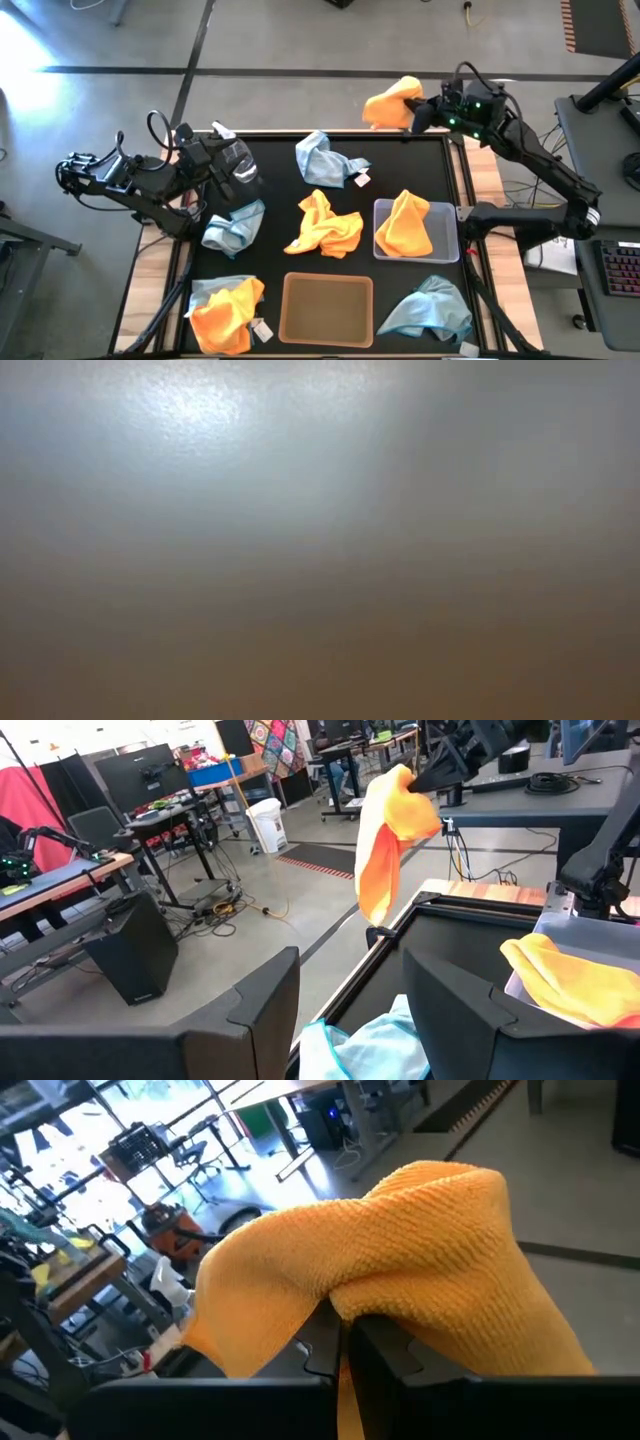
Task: Sort microfiber towel by color & place in baskets
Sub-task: Put the top orange microfiber towel into the transparent bin
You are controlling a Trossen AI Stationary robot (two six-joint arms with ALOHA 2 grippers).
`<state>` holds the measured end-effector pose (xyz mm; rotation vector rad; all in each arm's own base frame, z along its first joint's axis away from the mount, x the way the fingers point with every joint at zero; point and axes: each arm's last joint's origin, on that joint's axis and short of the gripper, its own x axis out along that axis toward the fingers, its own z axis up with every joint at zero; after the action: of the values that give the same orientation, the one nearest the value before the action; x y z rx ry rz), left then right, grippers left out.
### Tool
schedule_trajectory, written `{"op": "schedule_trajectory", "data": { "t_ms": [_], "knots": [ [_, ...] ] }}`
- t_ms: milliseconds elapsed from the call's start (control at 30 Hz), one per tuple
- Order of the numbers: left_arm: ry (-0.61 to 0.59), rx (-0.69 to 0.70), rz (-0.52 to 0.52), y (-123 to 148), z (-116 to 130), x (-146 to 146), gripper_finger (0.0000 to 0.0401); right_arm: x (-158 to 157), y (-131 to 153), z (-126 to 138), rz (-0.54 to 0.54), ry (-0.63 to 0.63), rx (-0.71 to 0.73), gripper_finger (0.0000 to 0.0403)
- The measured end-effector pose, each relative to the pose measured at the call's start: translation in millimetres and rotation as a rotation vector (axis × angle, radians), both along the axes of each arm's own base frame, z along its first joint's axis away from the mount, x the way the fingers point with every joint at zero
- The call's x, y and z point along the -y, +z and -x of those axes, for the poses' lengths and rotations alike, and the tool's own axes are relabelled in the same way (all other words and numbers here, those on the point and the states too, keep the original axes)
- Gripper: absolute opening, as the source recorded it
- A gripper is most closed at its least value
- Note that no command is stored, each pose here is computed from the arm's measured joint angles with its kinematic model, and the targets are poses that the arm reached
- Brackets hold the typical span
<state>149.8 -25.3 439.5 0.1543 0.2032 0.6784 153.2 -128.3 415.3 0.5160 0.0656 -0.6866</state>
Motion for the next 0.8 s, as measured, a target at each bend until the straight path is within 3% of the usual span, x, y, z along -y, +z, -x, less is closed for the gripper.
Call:
{"op": "schedule_trajectory", "data": {
  "t_ms": [267,800],
  "knots": [
    [0.0,0.0,0.0,0,0,0,0.0165,-9,5,4,-0.036,0.14,0.061,0.0009],
    [0.0,-0.01,-0.003,-1,0,0,0.0165,-47,18,32,-0.156,0.539,0.184,0.0012]
  ]
}}
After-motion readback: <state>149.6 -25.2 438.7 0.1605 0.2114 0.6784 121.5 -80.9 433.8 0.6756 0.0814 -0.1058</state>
